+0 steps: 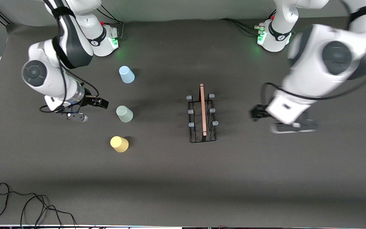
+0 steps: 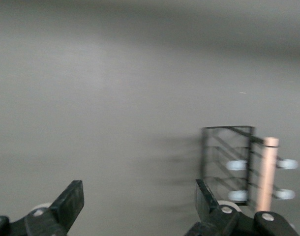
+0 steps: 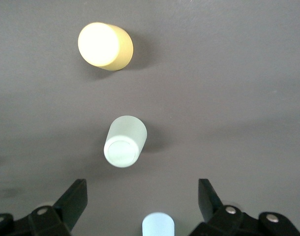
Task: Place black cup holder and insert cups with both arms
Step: 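Grasp the pale green cup with the right gripper, then carry the green cup to the holder and lower it onto a peg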
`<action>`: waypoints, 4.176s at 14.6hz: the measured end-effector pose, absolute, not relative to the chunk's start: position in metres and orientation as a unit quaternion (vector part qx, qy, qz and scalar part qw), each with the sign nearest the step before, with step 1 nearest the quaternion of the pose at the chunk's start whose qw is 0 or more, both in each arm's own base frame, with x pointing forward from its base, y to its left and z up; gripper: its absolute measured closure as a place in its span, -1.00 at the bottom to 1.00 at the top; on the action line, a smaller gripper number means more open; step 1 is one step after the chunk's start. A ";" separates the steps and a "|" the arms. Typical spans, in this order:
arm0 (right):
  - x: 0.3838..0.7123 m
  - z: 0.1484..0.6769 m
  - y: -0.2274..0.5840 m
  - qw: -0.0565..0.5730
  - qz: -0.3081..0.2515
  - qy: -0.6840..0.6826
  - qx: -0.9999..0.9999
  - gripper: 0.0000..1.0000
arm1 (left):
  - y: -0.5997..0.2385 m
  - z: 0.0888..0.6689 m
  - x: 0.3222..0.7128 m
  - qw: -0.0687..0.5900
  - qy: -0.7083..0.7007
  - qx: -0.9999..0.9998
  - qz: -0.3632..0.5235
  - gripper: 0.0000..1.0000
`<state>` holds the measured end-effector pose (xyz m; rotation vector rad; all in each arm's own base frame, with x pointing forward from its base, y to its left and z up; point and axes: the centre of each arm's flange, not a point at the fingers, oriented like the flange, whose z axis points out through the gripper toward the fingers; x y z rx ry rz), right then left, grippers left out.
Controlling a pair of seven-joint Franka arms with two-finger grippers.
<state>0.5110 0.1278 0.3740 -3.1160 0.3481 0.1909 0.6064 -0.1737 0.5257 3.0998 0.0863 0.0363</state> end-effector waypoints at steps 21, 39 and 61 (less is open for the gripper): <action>0.484 0.212 0.160 0.010 0.047 0.168 -0.985 -1.00 | 0.017 0.560 0.588 -0.009 -0.016 1.000 0.001 -1.00; 0.520 0.349 0.319 0.043 0.054 0.240 -0.968 -0.33 | 0.010 0.587 0.580 -0.008 -0.043 0.999 -0.011 -1.00; 0.457 0.328 0.506 0.039 0.065 0.289 -0.954 -0.45 | 0.011 0.586 0.580 -0.008 -0.042 0.999 -0.012 -1.00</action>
